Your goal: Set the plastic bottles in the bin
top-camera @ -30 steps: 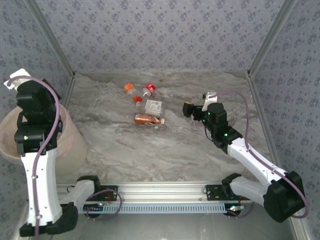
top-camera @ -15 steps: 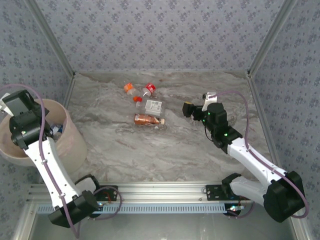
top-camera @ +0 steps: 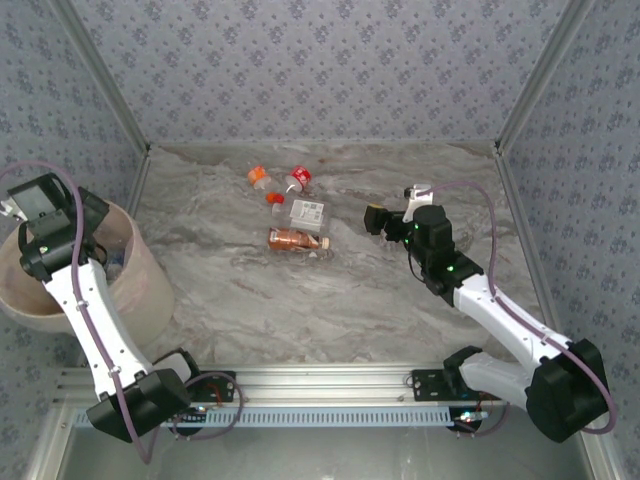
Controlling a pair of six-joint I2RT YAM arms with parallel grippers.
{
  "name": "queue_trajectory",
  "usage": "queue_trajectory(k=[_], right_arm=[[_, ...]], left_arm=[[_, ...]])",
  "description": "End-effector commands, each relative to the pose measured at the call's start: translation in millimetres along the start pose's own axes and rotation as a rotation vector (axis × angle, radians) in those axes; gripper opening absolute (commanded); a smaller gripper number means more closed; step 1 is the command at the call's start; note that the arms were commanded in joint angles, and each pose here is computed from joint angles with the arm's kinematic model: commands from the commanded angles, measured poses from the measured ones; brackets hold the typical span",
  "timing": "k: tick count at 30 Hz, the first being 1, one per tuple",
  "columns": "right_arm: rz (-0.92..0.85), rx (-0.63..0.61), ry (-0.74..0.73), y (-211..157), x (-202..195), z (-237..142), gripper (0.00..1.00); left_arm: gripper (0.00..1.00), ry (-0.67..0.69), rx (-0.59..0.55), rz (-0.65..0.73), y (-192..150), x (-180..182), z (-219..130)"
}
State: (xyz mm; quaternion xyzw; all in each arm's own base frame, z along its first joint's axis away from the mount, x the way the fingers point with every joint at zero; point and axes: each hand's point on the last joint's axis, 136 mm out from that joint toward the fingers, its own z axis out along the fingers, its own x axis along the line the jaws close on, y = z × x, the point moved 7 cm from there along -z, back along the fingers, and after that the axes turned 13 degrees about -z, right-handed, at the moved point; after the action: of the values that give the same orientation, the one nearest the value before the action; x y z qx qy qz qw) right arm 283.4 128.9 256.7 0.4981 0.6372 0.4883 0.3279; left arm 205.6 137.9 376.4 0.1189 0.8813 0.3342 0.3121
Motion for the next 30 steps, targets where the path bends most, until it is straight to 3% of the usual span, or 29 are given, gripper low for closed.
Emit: queue_trajectory(k=[1,7,13,18,22,26,30], right_arm=[[0.017,-0.043,0.019,16.2,5.3,1.4,1.00],[0.017,-0.014,0.056,14.0,10.7,10.6,1.00],[0.002,-0.002,0.101,10.4,17.5,18.7,1.00],[-0.076,0.031,0.254,2.2,35.4,25.7,0.97],[-0.091,0.063,0.278,-4.9,44.5,31.7,0.98],[-0.096,0.074,0.265,-11.4,45.6,35.0,1.00],[-0.093,0.067,0.287,-15.8,46.6,35.1,1.00]], left_arm=[[0.91,-0.080,-0.006,-0.010,7.0,-9.7,-17.2],[0.98,-0.209,0.057,0.007,0.8,-27.8,-27.2],[0.98,-0.307,0.071,0.161,-30.2,-73.3,-52.1],[0.98,-0.447,0.110,0.212,-64.8,-114.0,-66.4],[0.98,-0.501,0.127,0.257,-95.6,-140.6,-71.6],[0.98,-0.539,0.182,0.231,-130.6,-159.2,-68.8],[0.98,-0.520,0.308,0.138,-172.5,-164.3,-54.2]])
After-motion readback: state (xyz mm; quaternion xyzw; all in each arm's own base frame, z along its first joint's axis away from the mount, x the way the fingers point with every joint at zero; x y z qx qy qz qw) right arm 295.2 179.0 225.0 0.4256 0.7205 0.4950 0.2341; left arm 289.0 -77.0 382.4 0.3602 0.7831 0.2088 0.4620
